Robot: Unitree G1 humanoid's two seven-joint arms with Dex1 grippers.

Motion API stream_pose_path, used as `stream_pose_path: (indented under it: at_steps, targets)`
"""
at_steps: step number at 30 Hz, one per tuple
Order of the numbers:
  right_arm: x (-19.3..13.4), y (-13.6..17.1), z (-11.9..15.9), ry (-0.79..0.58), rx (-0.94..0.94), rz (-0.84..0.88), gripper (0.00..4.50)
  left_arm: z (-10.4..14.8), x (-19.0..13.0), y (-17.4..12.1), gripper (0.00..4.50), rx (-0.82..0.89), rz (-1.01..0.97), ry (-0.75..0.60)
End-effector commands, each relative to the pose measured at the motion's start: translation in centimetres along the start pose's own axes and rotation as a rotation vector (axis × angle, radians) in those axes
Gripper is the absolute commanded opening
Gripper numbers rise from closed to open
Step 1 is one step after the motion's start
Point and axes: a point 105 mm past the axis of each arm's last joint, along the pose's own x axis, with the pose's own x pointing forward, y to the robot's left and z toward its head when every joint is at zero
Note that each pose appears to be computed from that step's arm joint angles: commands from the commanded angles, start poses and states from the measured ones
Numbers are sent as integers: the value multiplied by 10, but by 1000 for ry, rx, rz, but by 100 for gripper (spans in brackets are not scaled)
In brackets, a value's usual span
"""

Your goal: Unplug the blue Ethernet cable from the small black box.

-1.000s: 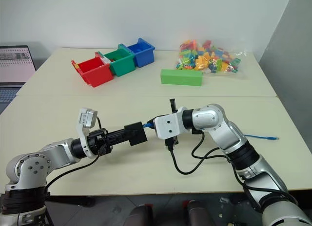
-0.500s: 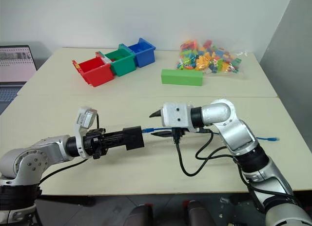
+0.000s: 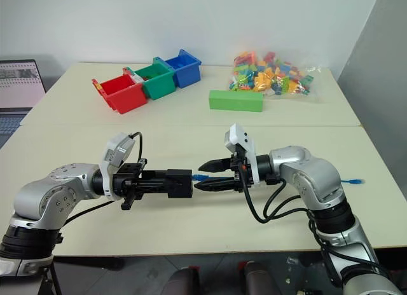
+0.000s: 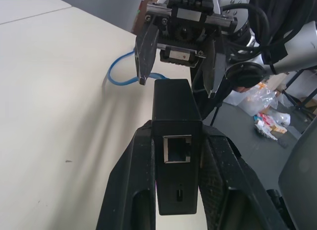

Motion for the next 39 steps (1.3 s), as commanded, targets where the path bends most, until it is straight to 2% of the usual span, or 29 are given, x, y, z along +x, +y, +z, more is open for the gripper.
stream_pose_path:
  at_steps: [1,20,21,31,39]
  targets:
    - [0,8,10,-57,19,28,254,3,1,-3,77,54,-20,11]
    - [4,2,3,-14,31,16,254,5,4,-3,77,68,-22,-7]
    - [4,2,3,-15,32,16,218,6,4,-3,77,68,-22,-7]
    - [4,2,1,-4,29,19,7,6,6,-6,77,72,-31,-4]
    - [4,4,-2,21,32,37,4,5,7,-9,77,73,-47,-3]
